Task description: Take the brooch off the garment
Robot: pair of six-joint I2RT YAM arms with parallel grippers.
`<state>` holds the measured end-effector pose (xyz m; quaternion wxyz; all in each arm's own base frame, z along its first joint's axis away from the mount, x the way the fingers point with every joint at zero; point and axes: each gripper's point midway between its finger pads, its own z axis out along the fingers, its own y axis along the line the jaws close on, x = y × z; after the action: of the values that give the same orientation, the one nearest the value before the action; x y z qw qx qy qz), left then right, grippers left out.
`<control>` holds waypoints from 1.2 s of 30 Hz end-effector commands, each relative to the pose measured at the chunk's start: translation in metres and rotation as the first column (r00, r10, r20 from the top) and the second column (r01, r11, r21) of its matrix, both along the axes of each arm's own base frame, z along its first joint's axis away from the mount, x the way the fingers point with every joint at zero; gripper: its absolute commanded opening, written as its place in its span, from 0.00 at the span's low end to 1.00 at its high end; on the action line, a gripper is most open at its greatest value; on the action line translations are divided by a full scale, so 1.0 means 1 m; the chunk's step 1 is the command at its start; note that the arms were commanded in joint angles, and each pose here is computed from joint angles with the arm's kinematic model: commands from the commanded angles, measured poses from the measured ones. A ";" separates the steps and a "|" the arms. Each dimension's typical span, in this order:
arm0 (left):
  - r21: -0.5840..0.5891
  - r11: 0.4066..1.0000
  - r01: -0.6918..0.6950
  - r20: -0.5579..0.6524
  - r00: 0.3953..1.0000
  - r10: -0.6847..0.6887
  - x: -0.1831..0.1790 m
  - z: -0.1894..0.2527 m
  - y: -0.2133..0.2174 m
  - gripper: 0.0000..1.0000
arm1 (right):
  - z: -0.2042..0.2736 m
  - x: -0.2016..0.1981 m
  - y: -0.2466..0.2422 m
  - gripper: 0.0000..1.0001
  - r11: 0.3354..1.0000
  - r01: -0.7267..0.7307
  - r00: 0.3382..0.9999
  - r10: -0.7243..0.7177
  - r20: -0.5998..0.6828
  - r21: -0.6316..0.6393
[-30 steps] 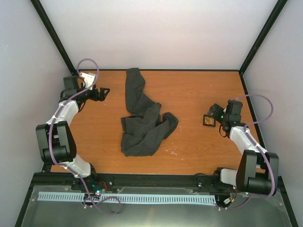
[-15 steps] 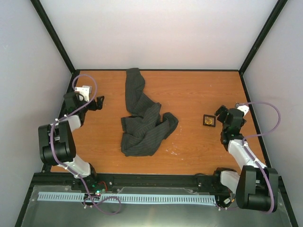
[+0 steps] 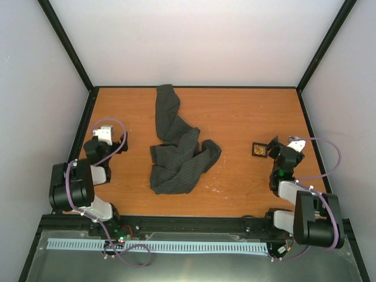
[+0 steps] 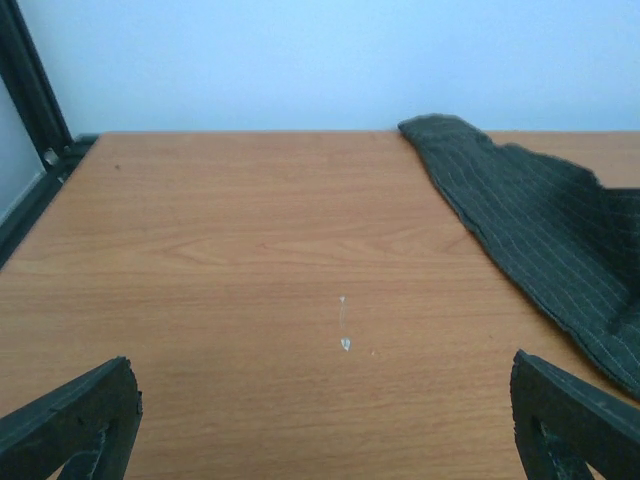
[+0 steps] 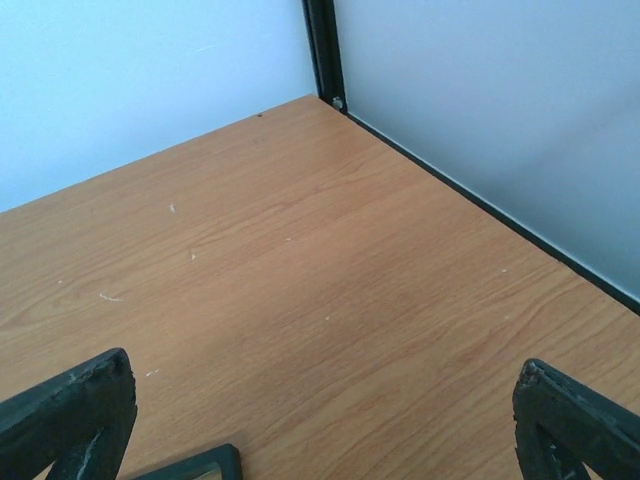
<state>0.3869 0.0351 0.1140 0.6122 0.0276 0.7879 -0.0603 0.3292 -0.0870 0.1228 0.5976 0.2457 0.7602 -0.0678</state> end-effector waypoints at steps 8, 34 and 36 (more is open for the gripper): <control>0.050 0.997 -0.059 0.318 0.947 0.041 -0.032 0.053 0.000 1.00 | 0.022 0.021 0.053 1.00 0.935 -0.217 0.945 0.273 0.180 -0.281; 0.044 0.999 -0.031 0.242 0.970 0.020 -0.014 0.043 0.001 1.00 | 0.007 0.053 0.056 1.00 0.933 -0.233 0.967 0.251 0.035 -0.274; 0.046 0.998 -0.031 0.243 0.970 0.018 -0.014 0.043 0.001 1.00 | 0.008 0.053 0.056 1.00 0.933 -0.233 0.967 0.252 0.035 -0.274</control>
<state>0.3690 0.0351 0.1499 0.6963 0.0378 0.7163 -0.0279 0.3830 -0.0299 0.1290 0.6547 0.0700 0.7486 -0.0775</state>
